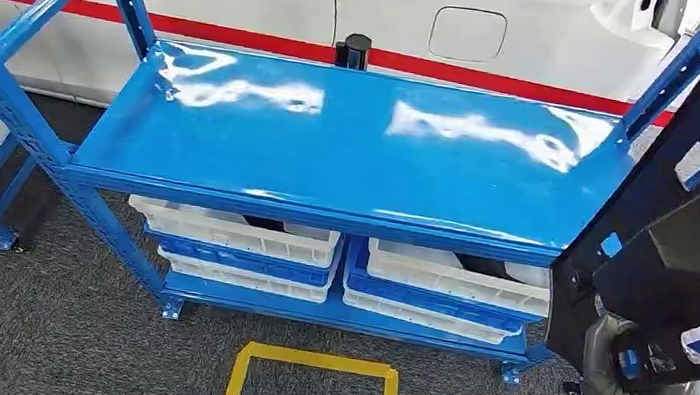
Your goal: Take the parts from the cabinet and place them on the table.
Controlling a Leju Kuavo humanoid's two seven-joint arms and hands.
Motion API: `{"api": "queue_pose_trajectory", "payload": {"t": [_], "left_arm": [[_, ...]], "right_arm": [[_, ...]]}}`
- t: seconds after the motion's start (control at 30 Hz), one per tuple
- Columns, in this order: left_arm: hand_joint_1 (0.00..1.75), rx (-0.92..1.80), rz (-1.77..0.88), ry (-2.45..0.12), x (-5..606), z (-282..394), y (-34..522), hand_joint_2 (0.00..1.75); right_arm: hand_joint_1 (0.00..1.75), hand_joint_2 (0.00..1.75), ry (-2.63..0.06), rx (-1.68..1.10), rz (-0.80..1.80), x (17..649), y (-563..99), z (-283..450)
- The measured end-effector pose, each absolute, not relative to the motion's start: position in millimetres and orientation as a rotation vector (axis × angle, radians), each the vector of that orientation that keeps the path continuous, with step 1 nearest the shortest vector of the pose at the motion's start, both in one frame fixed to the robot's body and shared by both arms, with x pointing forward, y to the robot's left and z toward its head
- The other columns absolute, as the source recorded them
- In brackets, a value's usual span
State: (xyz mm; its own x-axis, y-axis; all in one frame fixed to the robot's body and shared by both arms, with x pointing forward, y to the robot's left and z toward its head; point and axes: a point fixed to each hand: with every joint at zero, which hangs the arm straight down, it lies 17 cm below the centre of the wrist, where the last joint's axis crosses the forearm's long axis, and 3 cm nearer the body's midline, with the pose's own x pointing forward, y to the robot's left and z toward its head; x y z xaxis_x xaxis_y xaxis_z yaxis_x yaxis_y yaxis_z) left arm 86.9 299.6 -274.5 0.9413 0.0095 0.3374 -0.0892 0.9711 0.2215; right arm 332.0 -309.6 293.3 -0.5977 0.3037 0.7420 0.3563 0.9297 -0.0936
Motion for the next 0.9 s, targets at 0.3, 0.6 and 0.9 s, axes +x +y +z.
{"api": "queue_pose_trajectory", "payload": {"t": [0.3,0.6,0.9], "left_arm": [[0.00,0.209,0.109,-0.315,81.6,-275.9,283.1,1.75],[0.00,0.204,0.114,-0.321,86.2,-275.2,281.2,1.75],[0.00,0.113,0.177,-0.320,89.8,-273.6,246.7,1.75]], "right_arm": [[1.75,1.75,-2.269,-0.486,-0.069,332.2,-310.0,302.5],[1.75,1.75,-2.272,-0.487,-0.069,332.1,-310.1,304.0],[1.75,1.75,-2.270,-0.458,0.026,337.2,-304.7,310.4]]}}
